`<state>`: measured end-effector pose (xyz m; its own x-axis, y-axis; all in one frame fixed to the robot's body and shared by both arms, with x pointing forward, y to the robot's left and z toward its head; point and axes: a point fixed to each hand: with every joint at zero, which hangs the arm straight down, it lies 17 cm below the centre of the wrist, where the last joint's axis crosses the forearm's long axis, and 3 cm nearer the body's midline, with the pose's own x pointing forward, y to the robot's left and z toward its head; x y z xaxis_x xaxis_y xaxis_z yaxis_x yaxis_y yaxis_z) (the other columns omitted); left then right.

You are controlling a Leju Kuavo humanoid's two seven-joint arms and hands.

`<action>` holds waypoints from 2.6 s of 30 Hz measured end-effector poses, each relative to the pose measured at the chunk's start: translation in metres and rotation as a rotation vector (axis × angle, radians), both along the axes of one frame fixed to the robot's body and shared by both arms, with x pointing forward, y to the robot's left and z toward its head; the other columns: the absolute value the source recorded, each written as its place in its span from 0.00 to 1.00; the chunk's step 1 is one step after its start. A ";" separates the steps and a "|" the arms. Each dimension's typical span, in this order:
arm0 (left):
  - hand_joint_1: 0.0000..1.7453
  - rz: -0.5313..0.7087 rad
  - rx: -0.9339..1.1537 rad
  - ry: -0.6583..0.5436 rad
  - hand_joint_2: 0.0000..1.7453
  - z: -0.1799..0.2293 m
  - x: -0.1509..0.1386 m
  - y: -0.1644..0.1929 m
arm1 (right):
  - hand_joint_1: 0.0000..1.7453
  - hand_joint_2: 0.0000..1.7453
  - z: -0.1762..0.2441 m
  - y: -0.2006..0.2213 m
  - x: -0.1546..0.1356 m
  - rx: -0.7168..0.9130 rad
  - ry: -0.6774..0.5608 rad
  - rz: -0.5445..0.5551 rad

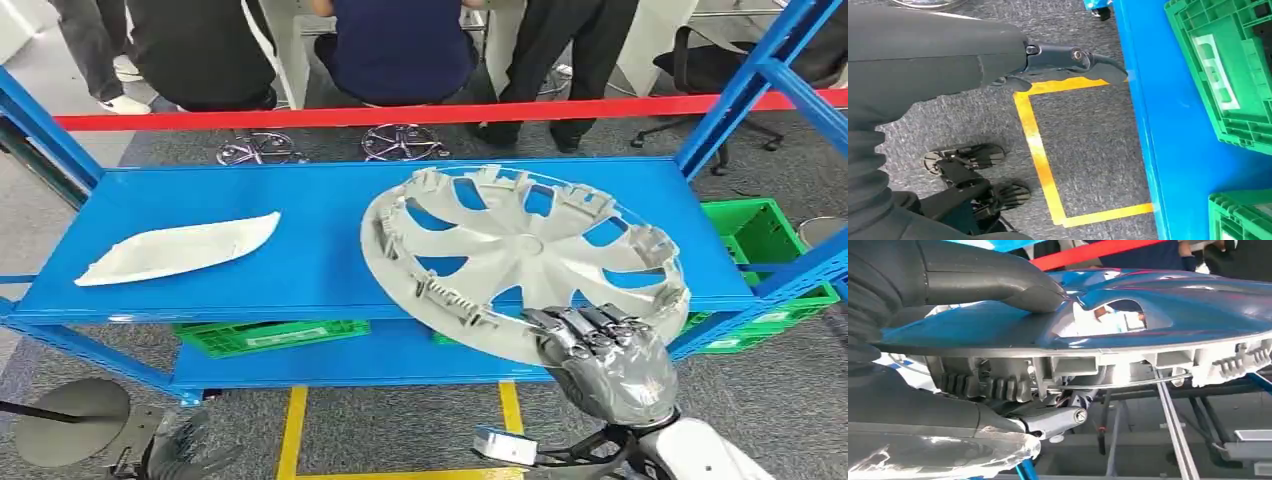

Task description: Take the parts from the cabinet and place them on the table.

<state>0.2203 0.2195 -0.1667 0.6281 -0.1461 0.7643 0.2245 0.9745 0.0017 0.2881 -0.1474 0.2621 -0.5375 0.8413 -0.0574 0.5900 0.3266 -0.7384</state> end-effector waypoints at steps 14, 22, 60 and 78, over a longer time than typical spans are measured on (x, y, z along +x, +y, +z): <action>0.00 -0.012 -0.002 0.012 1.00 -0.004 -0.002 -0.005 | 1.00 1.00 0.000 -0.002 -0.004 -0.011 -0.004 0.009; 0.00 -0.023 0.003 0.007 1.00 -0.004 0.001 -0.008 | 1.00 1.00 0.001 -0.002 -0.006 -0.006 -0.006 0.014; 0.00 -0.206 0.063 -0.036 1.00 -0.021 0.032 -0.048 | 1.00 1.00 0.025 -0.040 -0.046 0.006 -0.062 -0.092; 0.00 -0.223 0.070 -0.016 1.00 -0.027 0.025 -0.050 | 1.00 1.00 0.030 -0.054 -0.049 0.017 -0.063 -0.136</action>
